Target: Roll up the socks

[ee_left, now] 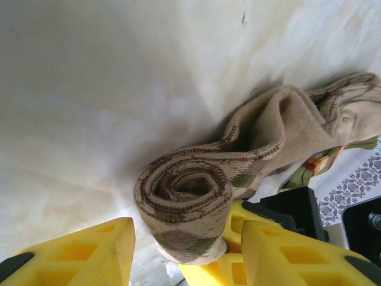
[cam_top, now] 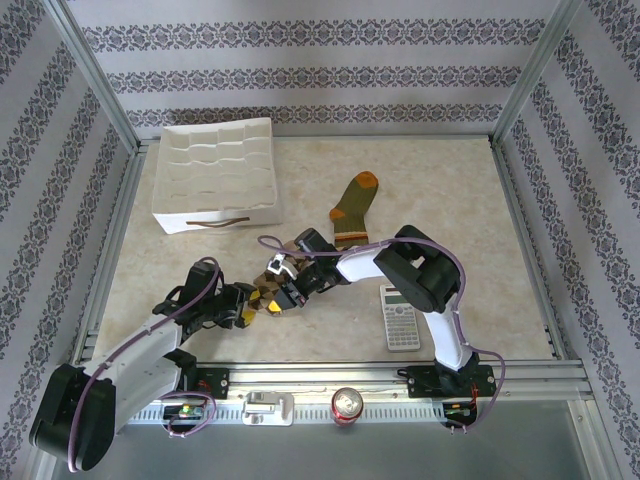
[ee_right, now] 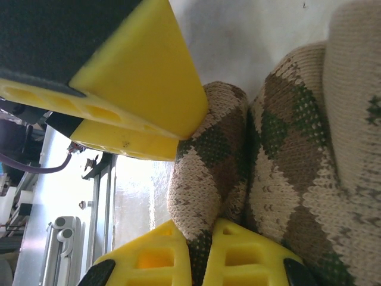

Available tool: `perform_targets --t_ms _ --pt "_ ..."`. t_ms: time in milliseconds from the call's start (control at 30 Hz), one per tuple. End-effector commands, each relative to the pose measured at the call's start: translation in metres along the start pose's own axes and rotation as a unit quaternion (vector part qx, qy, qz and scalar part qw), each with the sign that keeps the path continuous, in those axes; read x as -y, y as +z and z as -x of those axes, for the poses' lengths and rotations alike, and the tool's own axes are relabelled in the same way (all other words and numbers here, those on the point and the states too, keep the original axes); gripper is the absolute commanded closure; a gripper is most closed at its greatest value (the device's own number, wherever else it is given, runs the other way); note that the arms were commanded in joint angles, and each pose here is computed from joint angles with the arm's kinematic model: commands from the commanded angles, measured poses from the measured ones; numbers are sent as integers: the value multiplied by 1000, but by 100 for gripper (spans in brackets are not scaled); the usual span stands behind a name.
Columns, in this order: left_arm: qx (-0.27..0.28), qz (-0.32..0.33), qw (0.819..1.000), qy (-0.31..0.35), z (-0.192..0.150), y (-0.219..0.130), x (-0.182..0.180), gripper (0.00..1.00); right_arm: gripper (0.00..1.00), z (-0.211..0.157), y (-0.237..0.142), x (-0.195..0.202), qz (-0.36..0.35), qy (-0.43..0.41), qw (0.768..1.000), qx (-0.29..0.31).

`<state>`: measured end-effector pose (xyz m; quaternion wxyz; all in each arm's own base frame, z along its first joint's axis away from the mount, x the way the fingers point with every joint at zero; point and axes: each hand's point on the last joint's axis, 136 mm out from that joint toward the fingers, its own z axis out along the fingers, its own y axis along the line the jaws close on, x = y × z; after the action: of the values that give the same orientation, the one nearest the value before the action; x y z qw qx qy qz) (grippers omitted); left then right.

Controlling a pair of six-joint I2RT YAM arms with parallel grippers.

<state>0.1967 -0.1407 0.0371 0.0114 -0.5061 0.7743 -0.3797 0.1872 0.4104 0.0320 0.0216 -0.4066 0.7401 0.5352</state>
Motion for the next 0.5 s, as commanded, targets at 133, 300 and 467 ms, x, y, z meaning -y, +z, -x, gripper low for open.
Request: perform_targets --t_ms 133,300,467 --pt "2 6 1000 -2 1 6 -7 50 100 -48 3 41 -48 121 990 -49" --pt "3 4 1000 -2 6 18 -2 57 100 -48 4 43 -41 137 988 -50" --pt "4 22 1000 -10 9 26 1 91 100 -45 3 41 -41 130 990 -48"
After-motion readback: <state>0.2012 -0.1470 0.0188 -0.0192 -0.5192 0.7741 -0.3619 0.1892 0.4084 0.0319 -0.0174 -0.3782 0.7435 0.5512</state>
